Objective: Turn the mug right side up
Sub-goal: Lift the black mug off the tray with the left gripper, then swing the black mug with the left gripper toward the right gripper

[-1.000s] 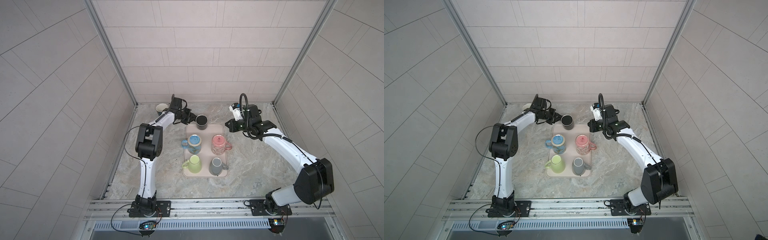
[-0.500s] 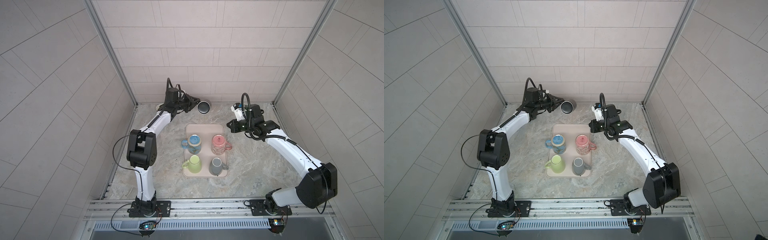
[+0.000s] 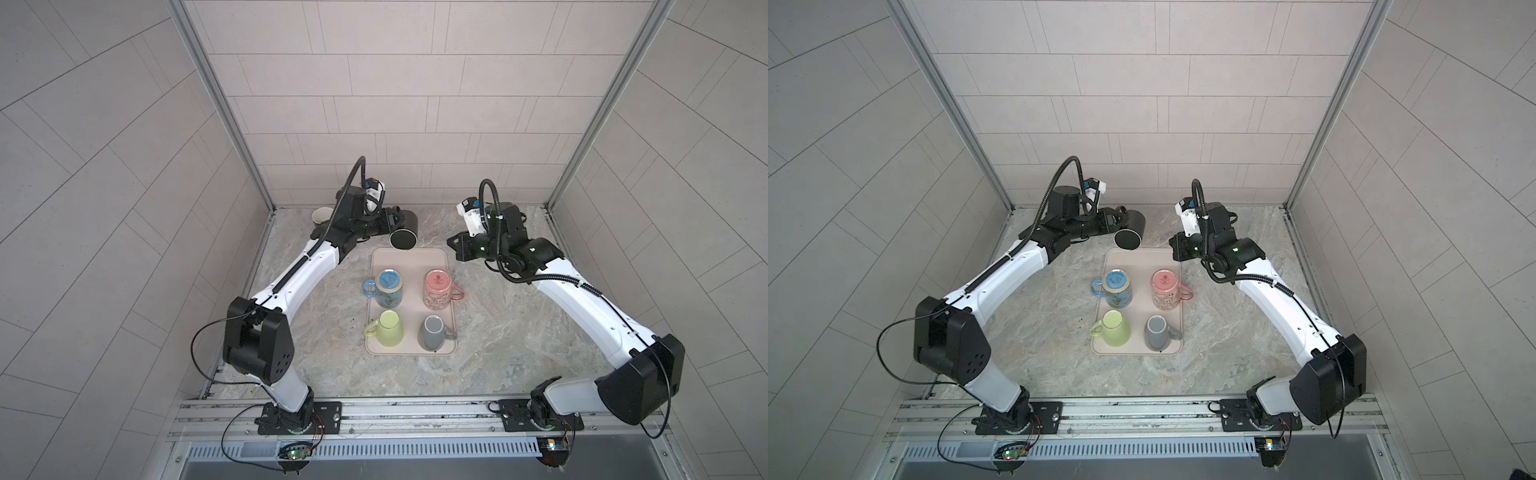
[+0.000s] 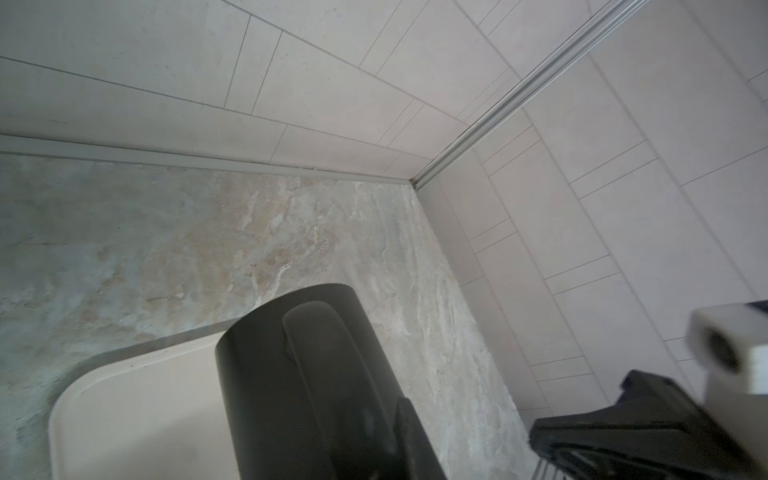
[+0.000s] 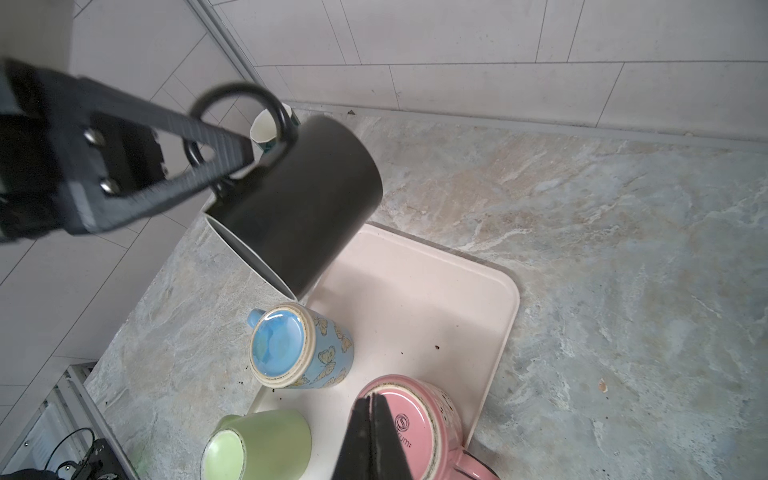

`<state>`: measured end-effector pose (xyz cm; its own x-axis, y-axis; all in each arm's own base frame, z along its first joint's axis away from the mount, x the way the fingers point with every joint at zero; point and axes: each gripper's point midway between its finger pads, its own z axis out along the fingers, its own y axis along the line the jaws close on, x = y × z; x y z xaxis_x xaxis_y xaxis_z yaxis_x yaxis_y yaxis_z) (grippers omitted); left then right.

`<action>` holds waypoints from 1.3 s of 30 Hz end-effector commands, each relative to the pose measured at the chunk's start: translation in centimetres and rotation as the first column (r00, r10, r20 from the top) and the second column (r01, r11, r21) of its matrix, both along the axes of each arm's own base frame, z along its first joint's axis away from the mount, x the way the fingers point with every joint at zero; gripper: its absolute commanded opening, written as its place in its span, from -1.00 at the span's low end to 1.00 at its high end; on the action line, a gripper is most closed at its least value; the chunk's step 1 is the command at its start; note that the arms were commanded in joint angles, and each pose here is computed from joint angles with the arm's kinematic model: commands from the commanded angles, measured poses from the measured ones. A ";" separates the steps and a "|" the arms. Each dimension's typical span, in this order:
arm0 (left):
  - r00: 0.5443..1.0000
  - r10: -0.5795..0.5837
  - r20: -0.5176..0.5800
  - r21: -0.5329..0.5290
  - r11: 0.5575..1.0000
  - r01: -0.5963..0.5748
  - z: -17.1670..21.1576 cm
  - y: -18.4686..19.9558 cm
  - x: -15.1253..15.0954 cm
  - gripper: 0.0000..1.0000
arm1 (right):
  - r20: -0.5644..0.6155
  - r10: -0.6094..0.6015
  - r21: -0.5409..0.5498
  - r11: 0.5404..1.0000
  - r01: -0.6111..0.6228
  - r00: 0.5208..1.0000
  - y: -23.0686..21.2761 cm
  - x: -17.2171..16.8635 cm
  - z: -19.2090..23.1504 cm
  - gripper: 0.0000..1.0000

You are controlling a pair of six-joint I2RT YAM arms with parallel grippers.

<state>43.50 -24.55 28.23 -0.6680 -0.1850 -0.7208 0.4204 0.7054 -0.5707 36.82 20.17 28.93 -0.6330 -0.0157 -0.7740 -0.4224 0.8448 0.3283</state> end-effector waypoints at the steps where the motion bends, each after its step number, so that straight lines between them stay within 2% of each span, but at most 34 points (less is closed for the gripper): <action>1: 0.963 0.000 0.271 0.095 0.995 -0.027 4.5 0.5 -0.2 -1.00 | 0.050 -0.019 0.011 1.000 0.018 0.999 -0.2 -0.3 2.2 -1.00; 4: 0.936 -0.004 0.353 0.102 0.994 -0.034 5.4 0.2 -0.6 -1.00 | 0.068 -0.018 0.022 1.000 0.017 0.998 -0.1 -0.1 2.8 -1.00; 9: 0.865 0.029 0.501 0.026 0.998 -0.049 7.8 0.2 -1.1 -1.00 | 0.090 -0.009 0.045 0.999 0.005 0.996 0.5 0.4 3.3 -1.00; 13: 0.782 0.003 0.623 0.003 1.000 -0.006 9.3 -1.1 -2.5 -1.00 | 0.109 0.003 0.063 0.998 -0.010 0.994 1.1 1.0 4.0 -1.00; 15: 0.725 -0.015 0.689 0.022 1.000 0.000 9.7 -1.8 -3.4 -1.00 | 0.121 0.007 0.082 0.996 -0.017 0.993 1.5 1.4 4.6 -1.00; 17: 0.684 -0.031 0.728 0.065 0.998 -0.024 9.1 -2.5 -3.9 -1.00 | 0.140 0.011 0.105 0.994 -0.026 0.990 2.1 1.7 5.4 -1.00; 19: 0.663 -0.043 0.748 0.102 0.993 -0.050 8.5 -3.1 -4.1 -1.00 | 0.158 0.013 0.118 0.992 -0.032 0.987 2.7 2.0 6.2 -1.00; 23: 0.610 0.024 0.792 0.083 0.986 -0.146 8.0 -3.0 -3.9 -1.00 | 0.179 0.010 0.127 0.991 -0.034 0.984 3.7 2.2 7.3 -0.98; 27: 0.540 0.086 0.837 0.068 0.963 -0.259 8.1 -2.7 -3.8 -1.00 | 0.176 0.012 0.130 0.991 -0.036 0.984 4.2 2.2 7.6 -0.84; 35: 0.386 0.142 0.912 0.046 0.897 -0.439 8.1 -3.6 -4.5 -1.00 | 0.182 0.004 0.156 0.987 -0.033 0.983 5.2 2.2 8.4 -0.32; 39: 0.337 0.163 0.927 0.026 0.870 -0.492 7.9 -3.9 -5.0 -1.00 | 0.196 0.014 0.166 0.985 -0.047 0.980 5.8 2.2 8.9 -0.14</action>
<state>39.81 -30.40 30.10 0.2504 0.1383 -0.9582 0.3939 0.8896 0.2313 38.78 25.58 36.30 -0.5049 0.0828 -0.8592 -0.5068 0.7774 0.3727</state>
